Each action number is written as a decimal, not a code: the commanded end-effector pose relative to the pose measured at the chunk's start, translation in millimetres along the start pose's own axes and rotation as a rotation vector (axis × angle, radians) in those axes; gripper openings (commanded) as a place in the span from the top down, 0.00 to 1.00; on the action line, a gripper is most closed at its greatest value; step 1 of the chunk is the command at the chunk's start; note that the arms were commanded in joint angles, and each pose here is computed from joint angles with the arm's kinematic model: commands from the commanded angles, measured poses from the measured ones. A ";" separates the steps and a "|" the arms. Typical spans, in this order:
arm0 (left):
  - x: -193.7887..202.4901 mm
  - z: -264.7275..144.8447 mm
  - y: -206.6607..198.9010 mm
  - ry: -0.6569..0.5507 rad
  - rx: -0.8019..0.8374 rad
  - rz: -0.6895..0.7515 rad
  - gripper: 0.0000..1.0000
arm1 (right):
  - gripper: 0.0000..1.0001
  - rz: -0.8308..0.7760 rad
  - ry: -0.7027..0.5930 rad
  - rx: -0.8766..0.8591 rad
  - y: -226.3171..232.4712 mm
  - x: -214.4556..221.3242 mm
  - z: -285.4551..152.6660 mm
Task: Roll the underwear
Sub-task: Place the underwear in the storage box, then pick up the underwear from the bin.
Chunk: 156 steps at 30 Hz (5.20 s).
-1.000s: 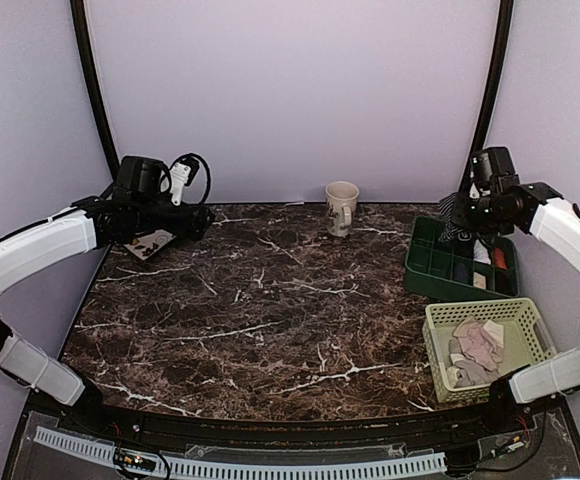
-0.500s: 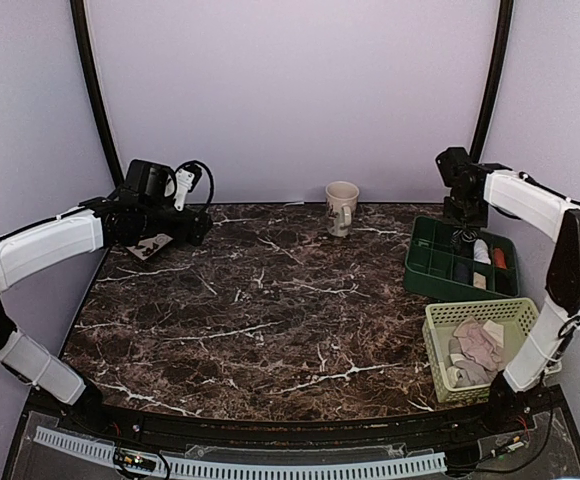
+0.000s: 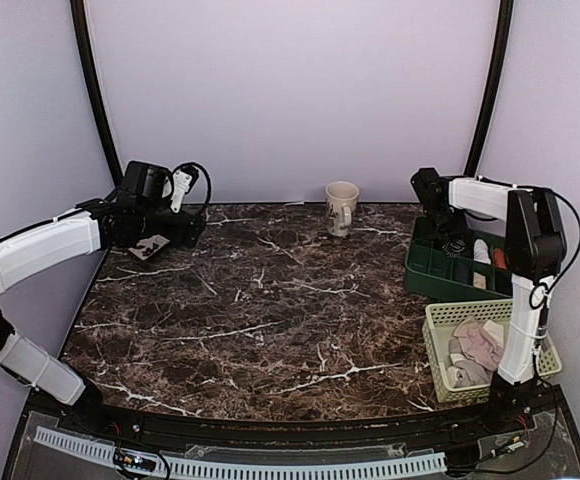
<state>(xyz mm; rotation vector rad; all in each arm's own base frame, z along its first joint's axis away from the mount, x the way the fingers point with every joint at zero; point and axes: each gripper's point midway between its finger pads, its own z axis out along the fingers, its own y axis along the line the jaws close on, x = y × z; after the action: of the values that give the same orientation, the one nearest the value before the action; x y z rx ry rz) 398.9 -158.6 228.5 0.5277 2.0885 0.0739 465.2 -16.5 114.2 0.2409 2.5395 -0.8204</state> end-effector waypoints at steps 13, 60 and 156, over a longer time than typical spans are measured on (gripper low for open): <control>4.7 -7.4 3.3 0.007 -0.014 0.023 0.01 | 1.00 0.136 0.102 -0.289 60.4 5.6 35.2; 3.8 16.9 -31.7 0.184 0.190 -0.115 0.01 | 0.14 0.352 -0.085 -0.827 0.8 -66.6 -80.5; 86.3 -1.1 3.4 0.411 0.155 -0.493 0.01 | 1.00 0.628 0.172 -0.364 -52.8 222.5 -76.5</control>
<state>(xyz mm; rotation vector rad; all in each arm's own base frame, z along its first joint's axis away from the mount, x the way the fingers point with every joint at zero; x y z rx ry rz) 355.2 -119.4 151.5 0.0541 2.5941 -0.2918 226.0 -1.0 54.2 0.9490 2.5373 -0.0805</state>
